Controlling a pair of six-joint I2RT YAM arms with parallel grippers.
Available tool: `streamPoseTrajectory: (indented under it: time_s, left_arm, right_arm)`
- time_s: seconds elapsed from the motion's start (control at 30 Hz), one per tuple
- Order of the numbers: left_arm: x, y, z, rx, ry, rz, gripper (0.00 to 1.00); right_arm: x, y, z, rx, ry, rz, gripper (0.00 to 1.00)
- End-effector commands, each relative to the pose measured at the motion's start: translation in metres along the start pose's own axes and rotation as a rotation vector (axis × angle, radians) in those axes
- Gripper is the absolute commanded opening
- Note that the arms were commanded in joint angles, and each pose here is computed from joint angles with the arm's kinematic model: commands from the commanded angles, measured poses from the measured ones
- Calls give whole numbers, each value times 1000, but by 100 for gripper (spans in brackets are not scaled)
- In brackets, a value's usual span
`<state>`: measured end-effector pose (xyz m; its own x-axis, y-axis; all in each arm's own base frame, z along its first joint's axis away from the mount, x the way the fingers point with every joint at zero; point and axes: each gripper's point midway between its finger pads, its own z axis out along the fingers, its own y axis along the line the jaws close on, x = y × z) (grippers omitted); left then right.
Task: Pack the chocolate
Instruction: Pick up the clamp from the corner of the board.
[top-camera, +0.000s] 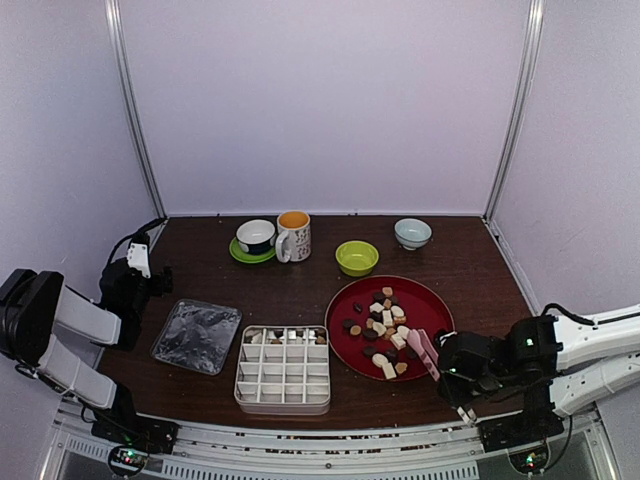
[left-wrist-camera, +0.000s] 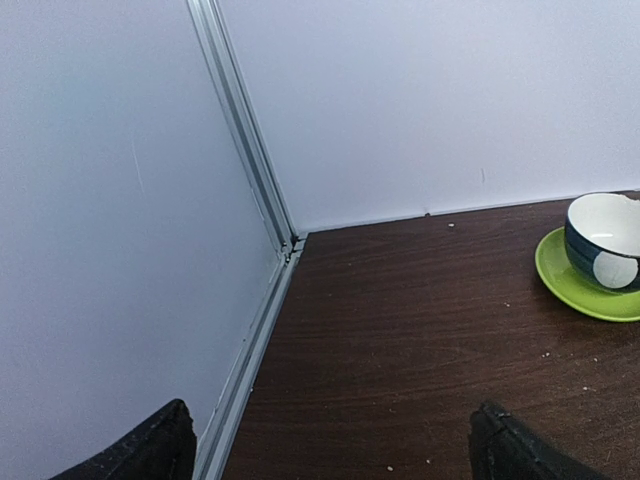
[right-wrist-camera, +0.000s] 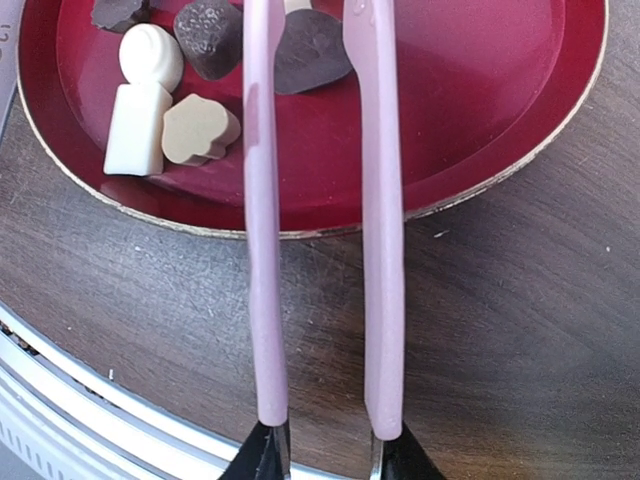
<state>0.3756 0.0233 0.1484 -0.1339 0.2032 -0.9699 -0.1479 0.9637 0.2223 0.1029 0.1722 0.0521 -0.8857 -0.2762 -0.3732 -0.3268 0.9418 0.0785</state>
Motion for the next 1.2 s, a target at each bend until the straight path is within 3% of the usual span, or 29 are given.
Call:
streamPoseTrajectory:
  time_s: [0.0, 0.4, 1.17]
  left_arm:
    - [-12, 6, 3, -22, -37, -10, 98]
    - [-12, 6, 3, -23, -37, -10, 98]
    - [-12, 6, 3, -22, -37, -10, 98]
  right_arm:
    - [-22, 4, -20, 1, -80, -4, 29]
    - [-60, 0, -67, 16, -174, -19, 29]
    - [-72, -6, -79, -26, -205, 24, 29]
